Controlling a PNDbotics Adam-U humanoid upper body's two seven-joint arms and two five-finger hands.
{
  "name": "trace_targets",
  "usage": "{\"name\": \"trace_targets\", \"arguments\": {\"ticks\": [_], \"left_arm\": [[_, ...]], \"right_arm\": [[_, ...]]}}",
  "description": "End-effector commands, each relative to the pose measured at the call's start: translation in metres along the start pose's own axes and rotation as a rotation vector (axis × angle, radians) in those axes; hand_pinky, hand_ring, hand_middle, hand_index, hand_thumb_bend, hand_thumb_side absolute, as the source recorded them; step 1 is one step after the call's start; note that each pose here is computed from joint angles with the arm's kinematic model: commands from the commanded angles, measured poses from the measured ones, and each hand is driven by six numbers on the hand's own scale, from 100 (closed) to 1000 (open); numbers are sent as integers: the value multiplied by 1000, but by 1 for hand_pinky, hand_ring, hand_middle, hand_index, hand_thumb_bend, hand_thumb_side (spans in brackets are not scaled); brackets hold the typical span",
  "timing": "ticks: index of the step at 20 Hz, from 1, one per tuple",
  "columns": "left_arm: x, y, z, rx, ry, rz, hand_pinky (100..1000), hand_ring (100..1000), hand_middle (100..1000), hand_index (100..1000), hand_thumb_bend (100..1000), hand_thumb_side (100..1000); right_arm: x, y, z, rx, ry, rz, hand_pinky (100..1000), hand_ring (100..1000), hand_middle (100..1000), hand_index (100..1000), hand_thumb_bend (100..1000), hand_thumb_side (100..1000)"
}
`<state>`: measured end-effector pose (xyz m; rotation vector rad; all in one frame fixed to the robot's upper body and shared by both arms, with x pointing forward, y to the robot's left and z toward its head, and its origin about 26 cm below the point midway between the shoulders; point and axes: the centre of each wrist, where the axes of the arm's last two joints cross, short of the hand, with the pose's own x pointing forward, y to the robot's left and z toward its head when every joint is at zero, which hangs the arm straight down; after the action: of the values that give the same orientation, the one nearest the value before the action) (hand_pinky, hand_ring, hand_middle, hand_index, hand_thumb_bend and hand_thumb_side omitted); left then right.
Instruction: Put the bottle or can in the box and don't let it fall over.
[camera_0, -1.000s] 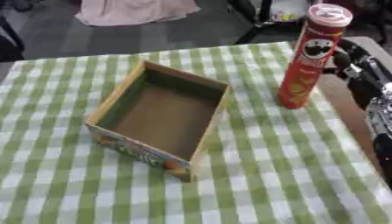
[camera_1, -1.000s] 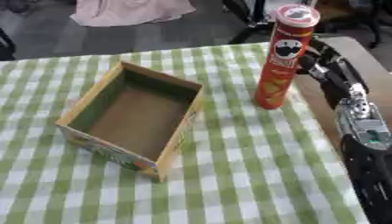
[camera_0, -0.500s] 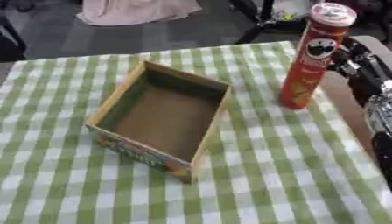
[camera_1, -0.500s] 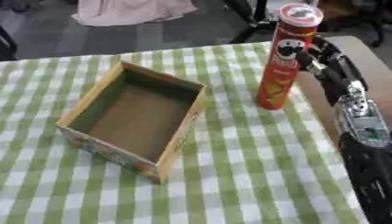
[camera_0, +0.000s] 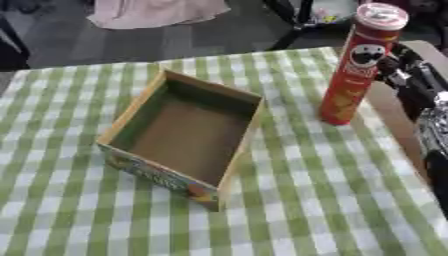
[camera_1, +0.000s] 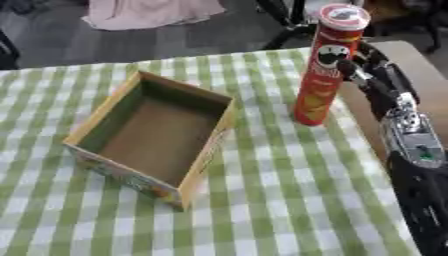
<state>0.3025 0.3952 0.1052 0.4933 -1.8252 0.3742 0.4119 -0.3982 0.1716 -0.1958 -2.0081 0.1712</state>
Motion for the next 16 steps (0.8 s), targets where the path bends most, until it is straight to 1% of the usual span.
{"name": "trace_targets", "arguments": {"ticks": [1,11,16], "left_arm": [[9,2,-4,-2,-27,-4,995,683,715,775,329,627],[10,1,-4,-2,-30,-1,995,682,715,774,321,631],[9,0,-4,-5,-28,0,996,681,715,774,316,634]], "right_arm": [[13,-6,-7,8,-38,10,720,1000,1000,927,1000,541],[16,-1,-14,19,-45,15,716,1000,1000,924,1000,541],[18,0,-17,21,-36,34,705,1000,1000,919,1000,541]]}}
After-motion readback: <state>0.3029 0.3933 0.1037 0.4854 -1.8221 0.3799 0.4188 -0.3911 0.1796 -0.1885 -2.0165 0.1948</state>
